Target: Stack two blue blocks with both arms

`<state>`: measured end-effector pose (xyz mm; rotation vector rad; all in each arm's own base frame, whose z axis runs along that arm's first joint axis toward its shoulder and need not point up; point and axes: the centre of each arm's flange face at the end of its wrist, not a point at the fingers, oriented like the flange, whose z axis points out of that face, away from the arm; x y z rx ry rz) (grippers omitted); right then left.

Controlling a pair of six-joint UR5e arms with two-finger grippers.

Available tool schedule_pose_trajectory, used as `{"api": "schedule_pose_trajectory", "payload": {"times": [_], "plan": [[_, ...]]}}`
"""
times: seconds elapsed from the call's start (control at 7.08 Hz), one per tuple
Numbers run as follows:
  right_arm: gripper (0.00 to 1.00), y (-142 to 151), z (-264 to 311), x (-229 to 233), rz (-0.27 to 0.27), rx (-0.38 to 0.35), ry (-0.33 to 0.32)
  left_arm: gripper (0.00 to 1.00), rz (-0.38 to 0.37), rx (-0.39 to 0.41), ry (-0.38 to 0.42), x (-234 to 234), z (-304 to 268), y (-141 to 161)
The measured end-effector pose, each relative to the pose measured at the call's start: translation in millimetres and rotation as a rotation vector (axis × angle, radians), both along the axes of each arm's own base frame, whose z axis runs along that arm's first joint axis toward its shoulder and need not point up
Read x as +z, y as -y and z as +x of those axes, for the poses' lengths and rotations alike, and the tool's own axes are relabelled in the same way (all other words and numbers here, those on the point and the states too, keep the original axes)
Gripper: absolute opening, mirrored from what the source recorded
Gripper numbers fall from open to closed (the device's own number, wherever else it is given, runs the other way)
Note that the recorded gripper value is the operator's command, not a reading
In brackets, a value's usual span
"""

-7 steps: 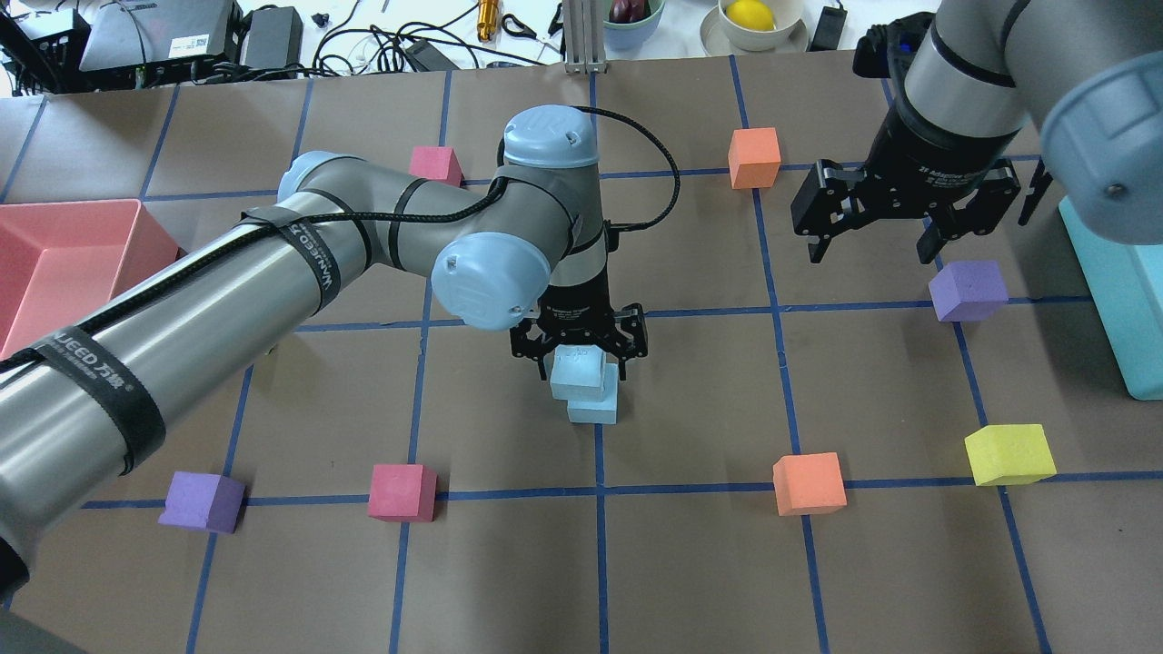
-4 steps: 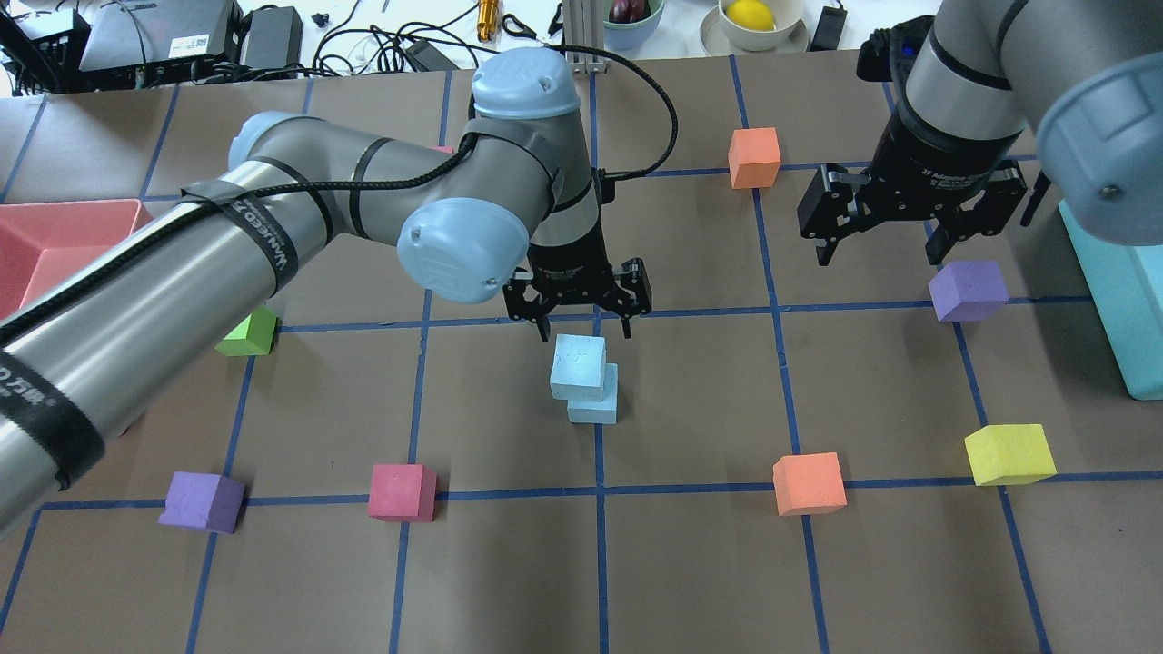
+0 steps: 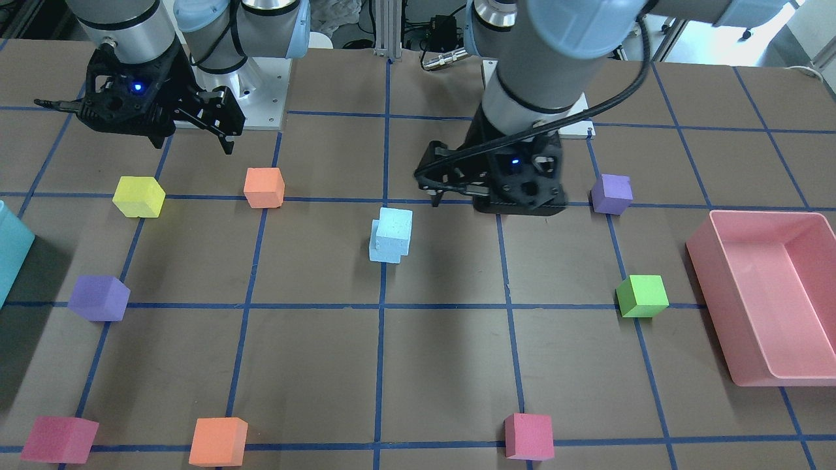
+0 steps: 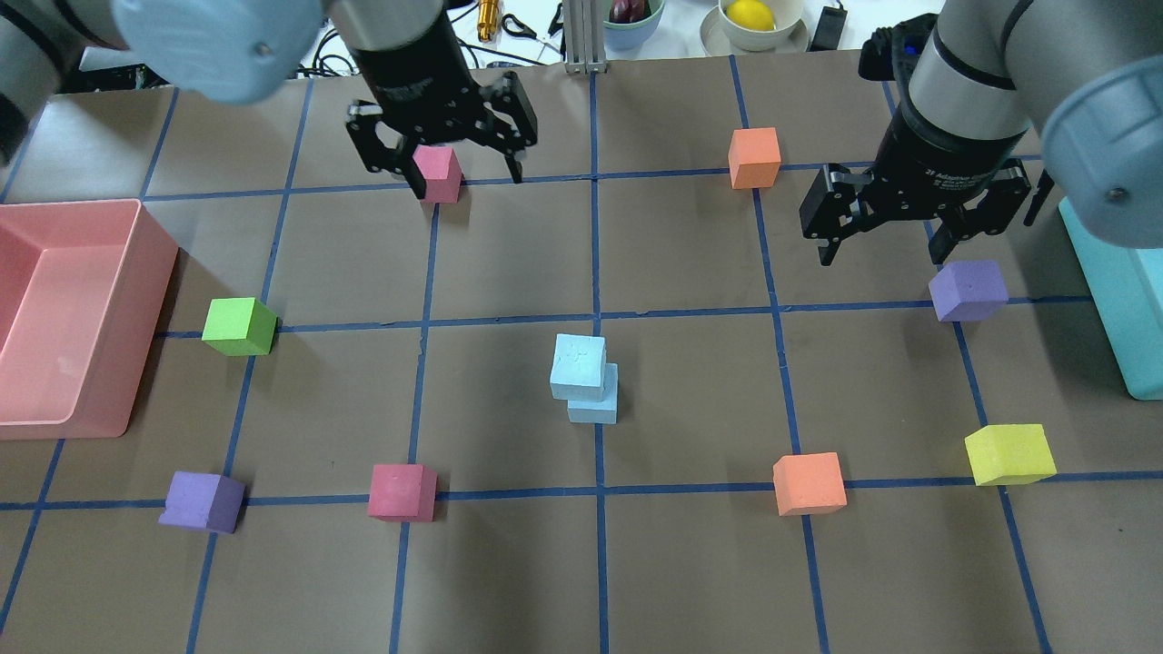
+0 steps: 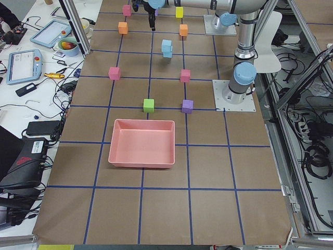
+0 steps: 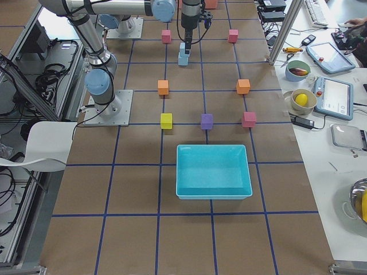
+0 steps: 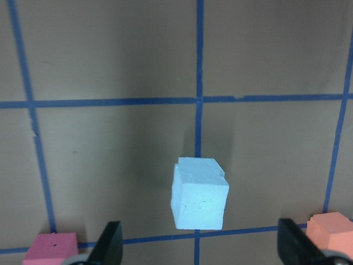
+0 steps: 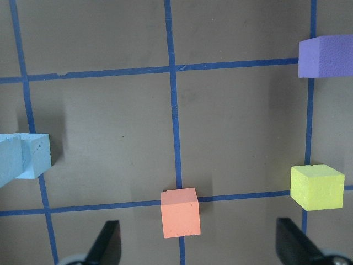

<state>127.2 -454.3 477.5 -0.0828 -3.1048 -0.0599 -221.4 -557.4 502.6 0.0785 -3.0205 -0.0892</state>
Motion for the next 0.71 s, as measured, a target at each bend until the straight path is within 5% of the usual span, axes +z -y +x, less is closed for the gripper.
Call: {"api": "schedule_pose_trajectory", "payload": {"times": [0.71], "plan": [[1.00,-2.5,1.5,0.7,0.003,0.002,0.009,1.00,-0.184,0.002,0.113,31.5,58.0,3.7]]}}
